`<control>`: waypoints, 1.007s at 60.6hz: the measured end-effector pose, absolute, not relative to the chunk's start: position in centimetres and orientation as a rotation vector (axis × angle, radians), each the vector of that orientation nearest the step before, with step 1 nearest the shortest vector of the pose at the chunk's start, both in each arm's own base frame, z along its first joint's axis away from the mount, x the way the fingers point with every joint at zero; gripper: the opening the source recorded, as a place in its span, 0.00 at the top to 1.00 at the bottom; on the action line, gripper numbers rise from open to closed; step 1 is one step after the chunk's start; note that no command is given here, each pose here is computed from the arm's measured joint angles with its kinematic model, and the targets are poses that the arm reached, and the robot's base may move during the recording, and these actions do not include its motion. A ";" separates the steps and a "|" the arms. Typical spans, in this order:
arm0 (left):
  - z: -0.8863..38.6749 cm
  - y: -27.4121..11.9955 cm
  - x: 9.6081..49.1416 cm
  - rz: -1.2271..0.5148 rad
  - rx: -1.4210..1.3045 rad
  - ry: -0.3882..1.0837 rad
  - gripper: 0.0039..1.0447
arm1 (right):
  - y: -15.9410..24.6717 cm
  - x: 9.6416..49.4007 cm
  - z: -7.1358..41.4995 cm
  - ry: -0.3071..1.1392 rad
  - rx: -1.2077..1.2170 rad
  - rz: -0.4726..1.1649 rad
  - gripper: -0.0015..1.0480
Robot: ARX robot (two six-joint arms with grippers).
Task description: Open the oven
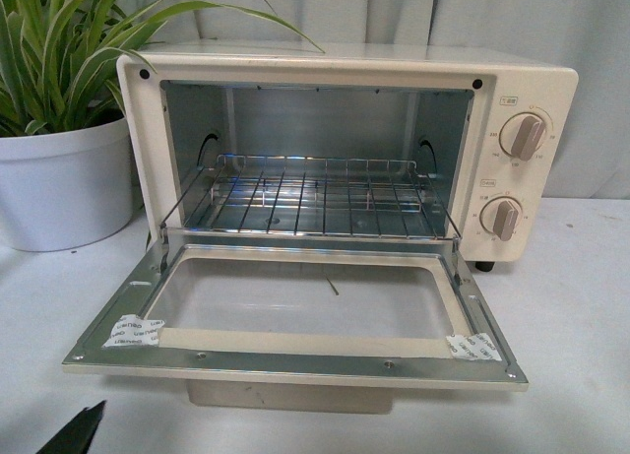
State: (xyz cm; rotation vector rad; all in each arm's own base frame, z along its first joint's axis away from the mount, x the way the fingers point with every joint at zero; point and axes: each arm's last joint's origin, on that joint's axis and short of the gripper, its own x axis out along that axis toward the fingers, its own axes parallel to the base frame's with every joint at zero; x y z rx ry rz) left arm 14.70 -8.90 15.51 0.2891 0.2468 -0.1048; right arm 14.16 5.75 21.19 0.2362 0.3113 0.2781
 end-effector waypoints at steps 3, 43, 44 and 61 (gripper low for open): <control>15.6 -8.5 14.0 -0.101 0.286 0.242 0.06 | 5.6 13.7 21.3 0.305 0.233 0.283 0.09; 17.1 -3.9 9.8 0.033 0.100 0.075 0.06 | 4.4 10.1 20.4 0.229 0.246 0.263 0.09; 17.1 -3.9 9.8 0.033 0.100 0.075 0.06 | 4.4 10.1 20.4 0.229 0.247 0.263 0.09; 16.8 -3.4 9.7 -0.020 0.023 0.003 0.24 | 3.6 9.8 19.5 0.019 0.110 0.041 0.31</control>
